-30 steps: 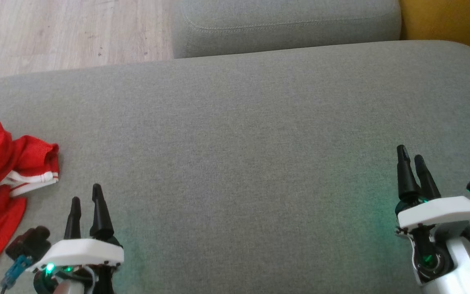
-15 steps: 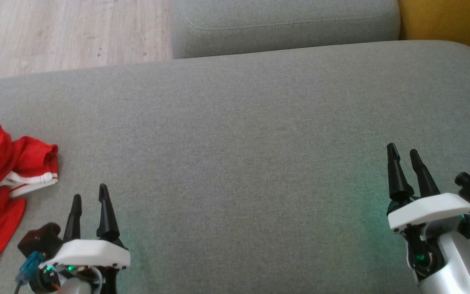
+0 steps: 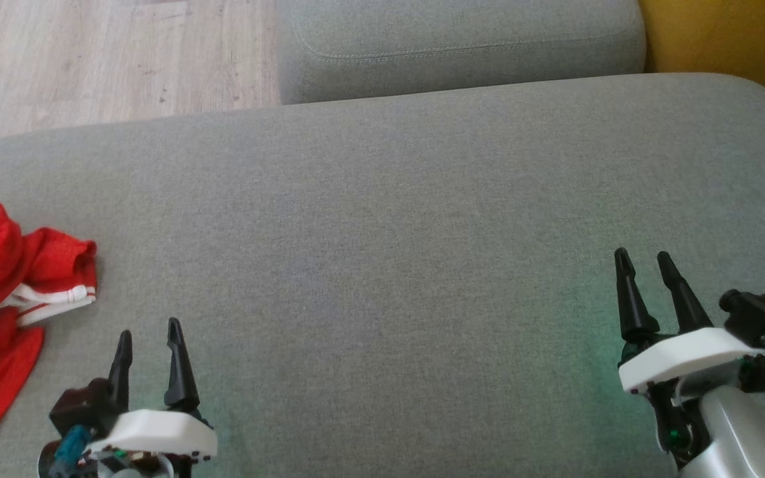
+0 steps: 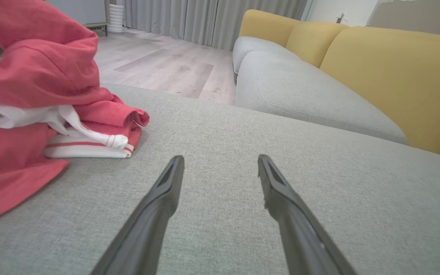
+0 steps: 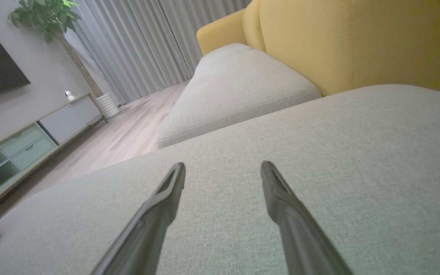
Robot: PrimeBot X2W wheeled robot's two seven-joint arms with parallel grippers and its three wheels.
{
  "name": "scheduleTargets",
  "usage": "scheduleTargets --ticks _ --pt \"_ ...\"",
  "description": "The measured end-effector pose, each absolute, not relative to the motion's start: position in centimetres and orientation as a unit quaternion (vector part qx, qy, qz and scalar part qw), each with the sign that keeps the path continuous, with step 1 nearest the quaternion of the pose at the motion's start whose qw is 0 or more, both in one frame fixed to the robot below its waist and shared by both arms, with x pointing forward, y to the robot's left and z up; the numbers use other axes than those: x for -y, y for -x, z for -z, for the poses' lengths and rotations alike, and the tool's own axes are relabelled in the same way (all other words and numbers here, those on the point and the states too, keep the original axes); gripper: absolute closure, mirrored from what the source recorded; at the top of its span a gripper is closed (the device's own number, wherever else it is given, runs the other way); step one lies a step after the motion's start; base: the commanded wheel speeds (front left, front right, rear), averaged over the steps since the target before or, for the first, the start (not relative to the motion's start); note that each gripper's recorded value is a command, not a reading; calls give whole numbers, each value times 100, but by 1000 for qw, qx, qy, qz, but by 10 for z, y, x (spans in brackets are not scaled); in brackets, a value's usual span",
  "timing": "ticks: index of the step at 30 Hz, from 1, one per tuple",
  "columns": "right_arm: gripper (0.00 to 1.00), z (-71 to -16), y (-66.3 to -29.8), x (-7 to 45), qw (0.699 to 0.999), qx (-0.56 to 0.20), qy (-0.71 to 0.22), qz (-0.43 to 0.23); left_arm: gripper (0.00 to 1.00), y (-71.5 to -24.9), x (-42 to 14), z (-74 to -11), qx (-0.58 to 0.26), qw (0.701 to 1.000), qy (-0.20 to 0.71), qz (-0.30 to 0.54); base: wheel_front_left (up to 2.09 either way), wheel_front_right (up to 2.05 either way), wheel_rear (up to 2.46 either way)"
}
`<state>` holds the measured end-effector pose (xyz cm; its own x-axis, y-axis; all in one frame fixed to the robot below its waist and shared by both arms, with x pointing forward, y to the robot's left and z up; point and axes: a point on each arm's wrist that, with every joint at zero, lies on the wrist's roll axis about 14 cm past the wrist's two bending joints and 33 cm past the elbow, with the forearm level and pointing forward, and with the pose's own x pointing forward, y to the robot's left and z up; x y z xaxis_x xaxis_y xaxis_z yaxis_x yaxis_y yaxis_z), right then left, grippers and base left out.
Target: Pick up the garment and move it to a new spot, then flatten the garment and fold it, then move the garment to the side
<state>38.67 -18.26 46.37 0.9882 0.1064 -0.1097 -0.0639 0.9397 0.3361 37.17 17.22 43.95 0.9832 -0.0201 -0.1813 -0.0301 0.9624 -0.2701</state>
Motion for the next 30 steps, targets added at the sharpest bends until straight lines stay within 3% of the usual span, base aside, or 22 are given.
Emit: scheduleTargets --ticks 30 --pt "0 -455 -374 181 995 -59 -31 -75 0 -368 -169 -444 -63 998 -4 17 0 0 0"
